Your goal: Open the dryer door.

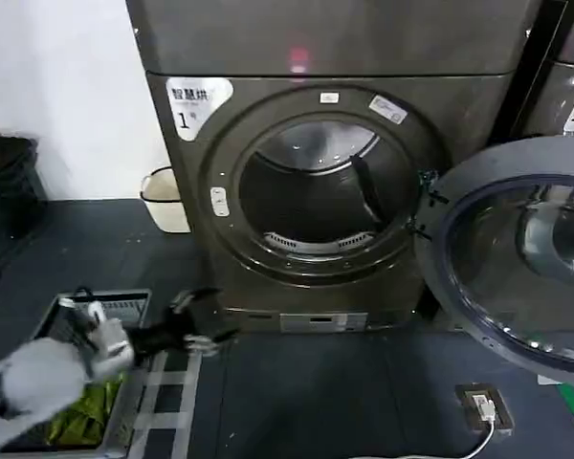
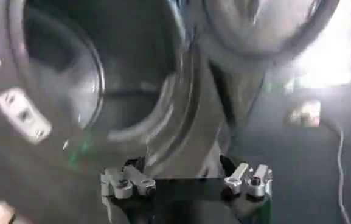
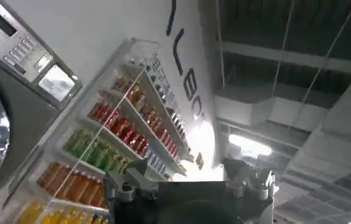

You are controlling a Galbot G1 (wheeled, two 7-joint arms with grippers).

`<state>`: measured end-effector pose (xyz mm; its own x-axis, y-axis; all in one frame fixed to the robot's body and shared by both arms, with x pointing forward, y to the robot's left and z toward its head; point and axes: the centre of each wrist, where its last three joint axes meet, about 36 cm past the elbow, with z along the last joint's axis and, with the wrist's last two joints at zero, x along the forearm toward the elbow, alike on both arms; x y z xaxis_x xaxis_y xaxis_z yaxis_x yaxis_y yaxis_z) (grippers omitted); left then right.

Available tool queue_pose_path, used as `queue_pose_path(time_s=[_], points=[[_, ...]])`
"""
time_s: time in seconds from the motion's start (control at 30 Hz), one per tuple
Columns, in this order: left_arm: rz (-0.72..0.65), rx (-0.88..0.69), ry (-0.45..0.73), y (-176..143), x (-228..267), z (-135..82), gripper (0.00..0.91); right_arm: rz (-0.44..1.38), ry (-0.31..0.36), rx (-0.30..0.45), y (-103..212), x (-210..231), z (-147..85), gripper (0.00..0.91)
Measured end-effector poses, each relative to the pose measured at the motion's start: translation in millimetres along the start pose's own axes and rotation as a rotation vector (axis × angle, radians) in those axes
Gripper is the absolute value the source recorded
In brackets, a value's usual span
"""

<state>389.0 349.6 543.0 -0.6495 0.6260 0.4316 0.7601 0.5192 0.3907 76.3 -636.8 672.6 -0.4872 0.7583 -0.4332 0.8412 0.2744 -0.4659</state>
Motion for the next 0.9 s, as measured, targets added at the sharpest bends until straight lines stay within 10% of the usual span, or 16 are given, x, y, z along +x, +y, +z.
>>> queue_pose_path(time_s=[0.9], points=[[0.058, -0.229, 0.697, 102.7, 85.8, 90.1, 0.907, -0.017, 0.009, -0.002, -2.9, -6.6, 3.9, 0.907]])
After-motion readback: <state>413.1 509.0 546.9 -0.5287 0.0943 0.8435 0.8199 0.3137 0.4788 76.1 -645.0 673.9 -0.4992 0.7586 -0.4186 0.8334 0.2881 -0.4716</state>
